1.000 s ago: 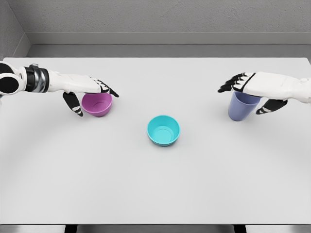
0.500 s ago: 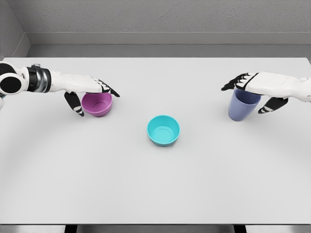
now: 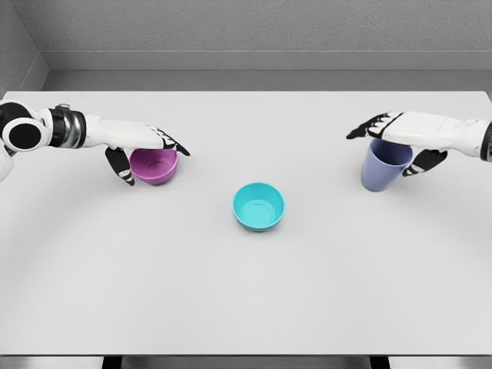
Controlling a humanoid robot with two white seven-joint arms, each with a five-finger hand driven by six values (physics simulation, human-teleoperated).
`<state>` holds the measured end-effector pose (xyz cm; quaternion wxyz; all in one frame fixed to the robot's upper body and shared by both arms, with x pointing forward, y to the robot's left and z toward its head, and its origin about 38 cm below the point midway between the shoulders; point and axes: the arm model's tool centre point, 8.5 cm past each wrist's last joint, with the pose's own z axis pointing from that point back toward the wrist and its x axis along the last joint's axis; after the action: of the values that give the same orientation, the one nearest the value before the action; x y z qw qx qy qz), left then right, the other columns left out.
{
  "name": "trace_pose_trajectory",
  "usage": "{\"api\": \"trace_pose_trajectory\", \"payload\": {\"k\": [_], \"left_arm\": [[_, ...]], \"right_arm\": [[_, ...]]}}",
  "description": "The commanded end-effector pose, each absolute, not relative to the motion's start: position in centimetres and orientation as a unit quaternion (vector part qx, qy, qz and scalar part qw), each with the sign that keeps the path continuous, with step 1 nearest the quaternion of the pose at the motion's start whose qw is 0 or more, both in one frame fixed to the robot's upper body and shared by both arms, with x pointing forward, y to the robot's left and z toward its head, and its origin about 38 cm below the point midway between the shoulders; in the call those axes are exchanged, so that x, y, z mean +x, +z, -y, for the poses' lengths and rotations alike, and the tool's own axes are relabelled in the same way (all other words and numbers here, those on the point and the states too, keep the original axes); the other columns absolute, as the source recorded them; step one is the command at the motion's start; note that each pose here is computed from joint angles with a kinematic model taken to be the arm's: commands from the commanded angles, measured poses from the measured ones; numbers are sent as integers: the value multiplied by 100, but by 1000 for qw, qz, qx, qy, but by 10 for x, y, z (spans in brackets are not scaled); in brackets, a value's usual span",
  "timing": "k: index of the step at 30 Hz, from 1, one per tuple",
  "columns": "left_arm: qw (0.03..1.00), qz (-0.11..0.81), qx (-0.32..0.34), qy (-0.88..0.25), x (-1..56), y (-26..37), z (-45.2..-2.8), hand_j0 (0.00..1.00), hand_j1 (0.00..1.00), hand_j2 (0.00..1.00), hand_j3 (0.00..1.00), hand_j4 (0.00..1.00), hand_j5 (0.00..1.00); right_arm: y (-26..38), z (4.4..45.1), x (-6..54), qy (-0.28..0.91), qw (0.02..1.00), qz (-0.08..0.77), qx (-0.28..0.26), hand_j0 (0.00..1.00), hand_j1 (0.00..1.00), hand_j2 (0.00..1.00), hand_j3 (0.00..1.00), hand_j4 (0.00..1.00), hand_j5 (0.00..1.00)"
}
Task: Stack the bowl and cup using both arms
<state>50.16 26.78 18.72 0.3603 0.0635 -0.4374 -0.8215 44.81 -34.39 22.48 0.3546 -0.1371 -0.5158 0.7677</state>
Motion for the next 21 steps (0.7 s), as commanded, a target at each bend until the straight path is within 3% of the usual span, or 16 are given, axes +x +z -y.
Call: {"api": "trace_pose_trajectory", "payload": {"k": [1,21], "left_arm": [[362,439,63,-820,502,188,-268,100,100,100,100,100,100],[361,437,60,-822,503,182,-261,100,100,100,100,100,100]], "right_arm": [[221,344,449,766,360,515,-134,100,100,100,100,100,100],[219,346,449,768,363,511,-134,100,100,100,100,100,100]]}}
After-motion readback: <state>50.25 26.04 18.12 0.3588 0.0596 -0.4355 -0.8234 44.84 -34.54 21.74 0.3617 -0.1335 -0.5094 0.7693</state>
